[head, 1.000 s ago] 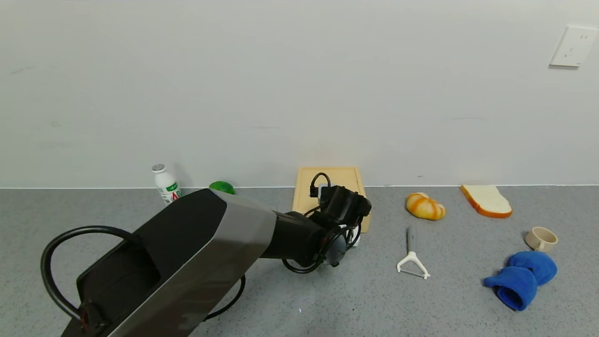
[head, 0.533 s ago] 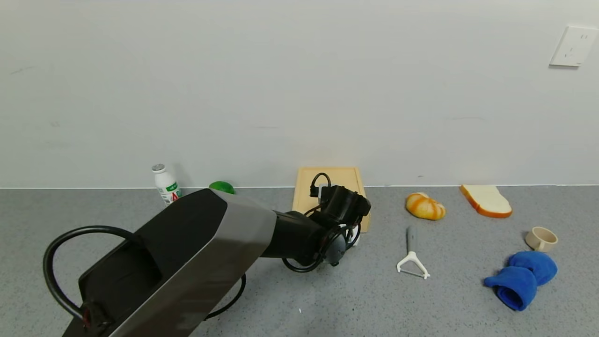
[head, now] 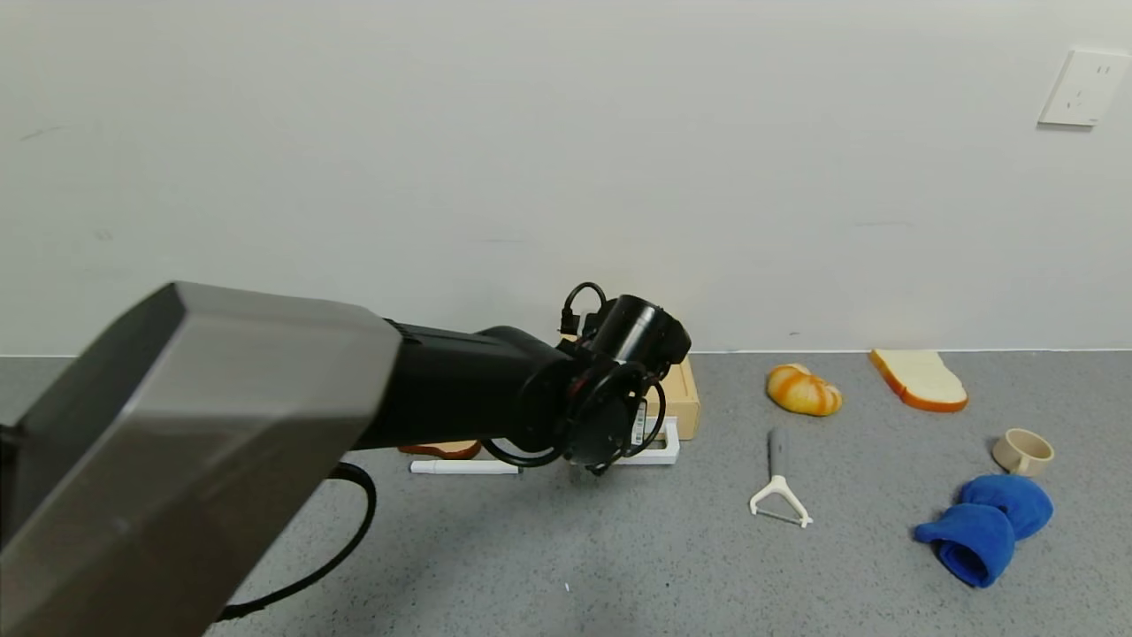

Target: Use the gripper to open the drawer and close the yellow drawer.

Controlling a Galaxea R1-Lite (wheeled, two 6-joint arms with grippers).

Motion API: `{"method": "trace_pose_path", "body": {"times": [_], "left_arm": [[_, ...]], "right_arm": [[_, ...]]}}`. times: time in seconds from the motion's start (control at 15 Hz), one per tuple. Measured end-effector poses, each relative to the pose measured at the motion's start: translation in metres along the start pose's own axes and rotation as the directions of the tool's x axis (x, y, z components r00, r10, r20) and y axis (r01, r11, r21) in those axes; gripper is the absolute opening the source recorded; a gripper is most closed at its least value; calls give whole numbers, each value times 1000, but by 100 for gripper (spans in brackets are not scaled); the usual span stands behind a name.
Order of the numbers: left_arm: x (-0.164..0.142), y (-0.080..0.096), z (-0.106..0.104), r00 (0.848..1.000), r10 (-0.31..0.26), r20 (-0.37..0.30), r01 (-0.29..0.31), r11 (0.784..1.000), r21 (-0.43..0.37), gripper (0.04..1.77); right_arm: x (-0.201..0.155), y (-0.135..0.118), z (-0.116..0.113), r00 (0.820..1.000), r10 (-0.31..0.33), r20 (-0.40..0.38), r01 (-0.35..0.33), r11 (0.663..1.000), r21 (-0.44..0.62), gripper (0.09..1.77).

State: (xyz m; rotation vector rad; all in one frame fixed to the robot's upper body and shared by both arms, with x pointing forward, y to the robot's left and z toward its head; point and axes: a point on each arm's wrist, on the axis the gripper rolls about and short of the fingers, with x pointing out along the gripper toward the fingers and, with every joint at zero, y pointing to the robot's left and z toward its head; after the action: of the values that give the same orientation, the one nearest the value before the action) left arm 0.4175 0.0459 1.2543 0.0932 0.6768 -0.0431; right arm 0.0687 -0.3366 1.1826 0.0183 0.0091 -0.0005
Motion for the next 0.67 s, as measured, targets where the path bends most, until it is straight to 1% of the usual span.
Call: {"method": "trace_pose_path", "body": {"times": [0.2,0.33,0.47,0.6,0.67], "left_arm": [[-38,25,22,995,-96,-27,97,995,18,11],[-59,46,36,989,-148,-14,148,989,5,11],[-76,69,47,974,-228,-5,228,974,-1,11],[-88,93,51,951,-310,-7,310,951,-12,11],[-92,104,52,942,-336,-3,336,941,-25,11]], "right_arm": [[0,0,0,1000,0,0,0,1000,0,171],[0,0,0,1000,0,0,0,1000,0,171],[0,0,0,1000,0,0,0,1000,0,171],[0,0,0,1000,0,0,0,1000,0,171],[0,0,0,1000,0,0,0,1000,0,171]]}}
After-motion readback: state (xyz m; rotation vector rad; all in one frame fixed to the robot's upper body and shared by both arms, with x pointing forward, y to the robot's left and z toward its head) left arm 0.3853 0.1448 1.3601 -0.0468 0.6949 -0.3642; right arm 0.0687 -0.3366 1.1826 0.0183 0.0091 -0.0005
